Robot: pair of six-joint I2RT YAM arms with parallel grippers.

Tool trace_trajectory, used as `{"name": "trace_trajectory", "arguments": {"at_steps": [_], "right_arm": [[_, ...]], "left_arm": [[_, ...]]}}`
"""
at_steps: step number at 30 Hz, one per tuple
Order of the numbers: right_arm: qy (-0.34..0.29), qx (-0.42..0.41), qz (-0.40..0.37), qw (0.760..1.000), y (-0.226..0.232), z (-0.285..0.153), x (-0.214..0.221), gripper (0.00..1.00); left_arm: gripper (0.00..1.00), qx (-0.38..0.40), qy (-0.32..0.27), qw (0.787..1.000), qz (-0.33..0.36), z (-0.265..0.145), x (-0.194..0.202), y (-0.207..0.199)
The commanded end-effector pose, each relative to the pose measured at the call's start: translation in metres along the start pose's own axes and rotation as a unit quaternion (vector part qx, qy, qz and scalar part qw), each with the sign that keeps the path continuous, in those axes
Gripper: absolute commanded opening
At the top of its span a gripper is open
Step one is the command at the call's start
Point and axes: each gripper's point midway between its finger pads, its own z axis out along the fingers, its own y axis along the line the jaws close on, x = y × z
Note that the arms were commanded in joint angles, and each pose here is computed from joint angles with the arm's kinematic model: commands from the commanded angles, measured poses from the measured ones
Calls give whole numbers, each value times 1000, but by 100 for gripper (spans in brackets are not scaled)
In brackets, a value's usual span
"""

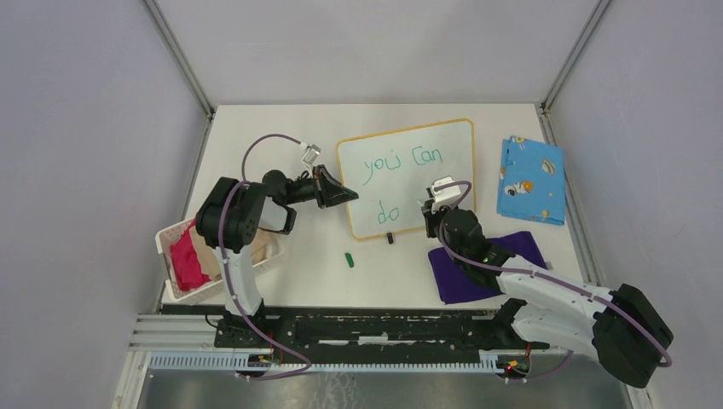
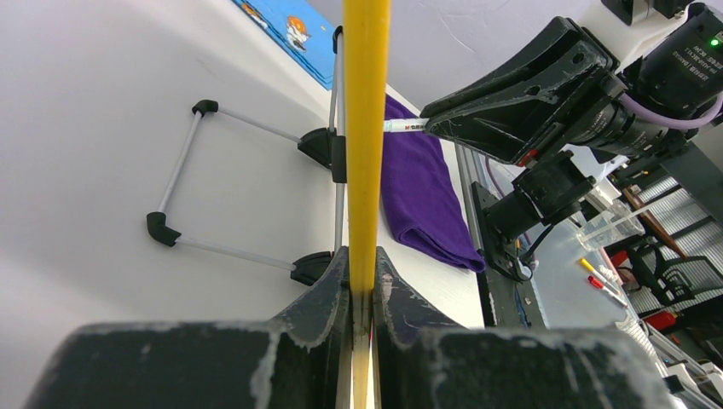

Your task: Write a sentence on the whiteboard

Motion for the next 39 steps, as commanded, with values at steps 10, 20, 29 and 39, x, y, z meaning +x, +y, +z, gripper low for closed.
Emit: {"name": "trace_trajectory", "arguments": {"at_steps": [10, 20, 29, 39], "right_arm": [[-14, 0, 13, 1000, 2, 8, -7, 0], [11, -9, 18, 1000, 1, 0, 24, 0], [22, -15, 20, 999, 0, -6, 38, 0], [16, 19, 22, 999, -13, -9, 30, 0]], "left_arm": [[2, 29, 18, 999, 16, 6, 7, -9], [2, 28, 19, 999, 14, 6, 9, -9], [2, 28, 19, 999, 14, 6, 9, -9], [2, 28, 19, 999, 14, 6, 8, -8]]}}
